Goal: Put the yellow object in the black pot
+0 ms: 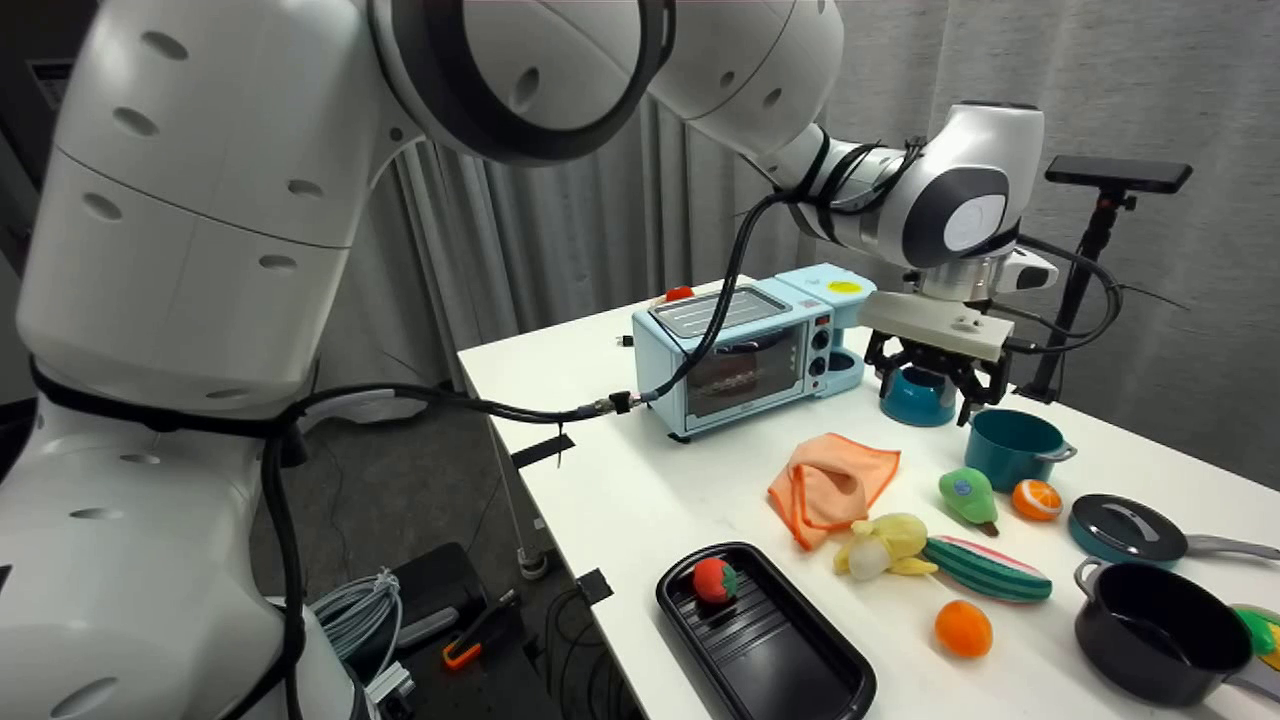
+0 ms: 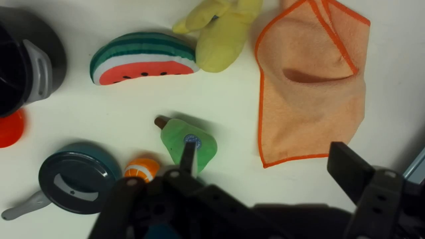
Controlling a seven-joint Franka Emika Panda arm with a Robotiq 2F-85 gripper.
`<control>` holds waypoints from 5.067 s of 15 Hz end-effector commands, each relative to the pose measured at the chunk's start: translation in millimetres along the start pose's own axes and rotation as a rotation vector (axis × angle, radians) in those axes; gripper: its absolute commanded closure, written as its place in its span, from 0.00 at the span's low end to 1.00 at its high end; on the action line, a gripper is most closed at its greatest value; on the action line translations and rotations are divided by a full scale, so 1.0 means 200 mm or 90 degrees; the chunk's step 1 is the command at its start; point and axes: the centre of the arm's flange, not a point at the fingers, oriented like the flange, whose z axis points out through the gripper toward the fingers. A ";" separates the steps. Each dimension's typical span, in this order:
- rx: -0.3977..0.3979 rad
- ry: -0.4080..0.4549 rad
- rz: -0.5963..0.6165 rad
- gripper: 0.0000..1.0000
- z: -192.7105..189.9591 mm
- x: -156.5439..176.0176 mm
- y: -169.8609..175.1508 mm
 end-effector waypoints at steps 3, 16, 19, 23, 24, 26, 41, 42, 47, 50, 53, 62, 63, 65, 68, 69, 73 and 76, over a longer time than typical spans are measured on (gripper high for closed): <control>0.000 0.000 0.000 0.00 0.00 0.00 0.00; -0.015 -0.017 0.010 0.00 0.07 -0.02 -0.01; -0.029 -0.042 0.022 0.00 0.16 -0.08 0.01; -0.040 -0.079 0.035 0.00 0.29 -0.19 0.06; -0.039 -0.086 0.036 0.00 0.32 -0.22 0.06; -0.037 -0.102 0.041 0.00 0.40 -0.27 0.08; -0.007 -0.084 0.022 0.02 0.90 -0.36 0.04; -0.006 -0.081 0.021 0.19 0.91 -0.35 0.03; -0.011 -0.076 0.027 0.55 0.88 -0.34 0.05; -0.012 -0.074 0.034 0.78 0.87 -0.34 0.07; -0.016 -0.070 0.034 0.98 0.86 -0.34 0.08; -0.029 -0.067 0.033 0.96 0.77 -0.31 0.09; -0.029 -0.065 0.033 0.96 0.76 -0.30 0.09; -0.032 -0.059 0.034 0.96 0.72 -0.29 0.09; -0.030 -0.051 0.036 0.96 0.64 -0.26 0.10; -0.030 -0.046 0.037 0.96 0.62 -0.25 0.11; -0.036 -0.022 0.043 0.96 0.48 -0.20 0.14; -0.044 0.005 0.047 0.96 0.35 -0.15 0.16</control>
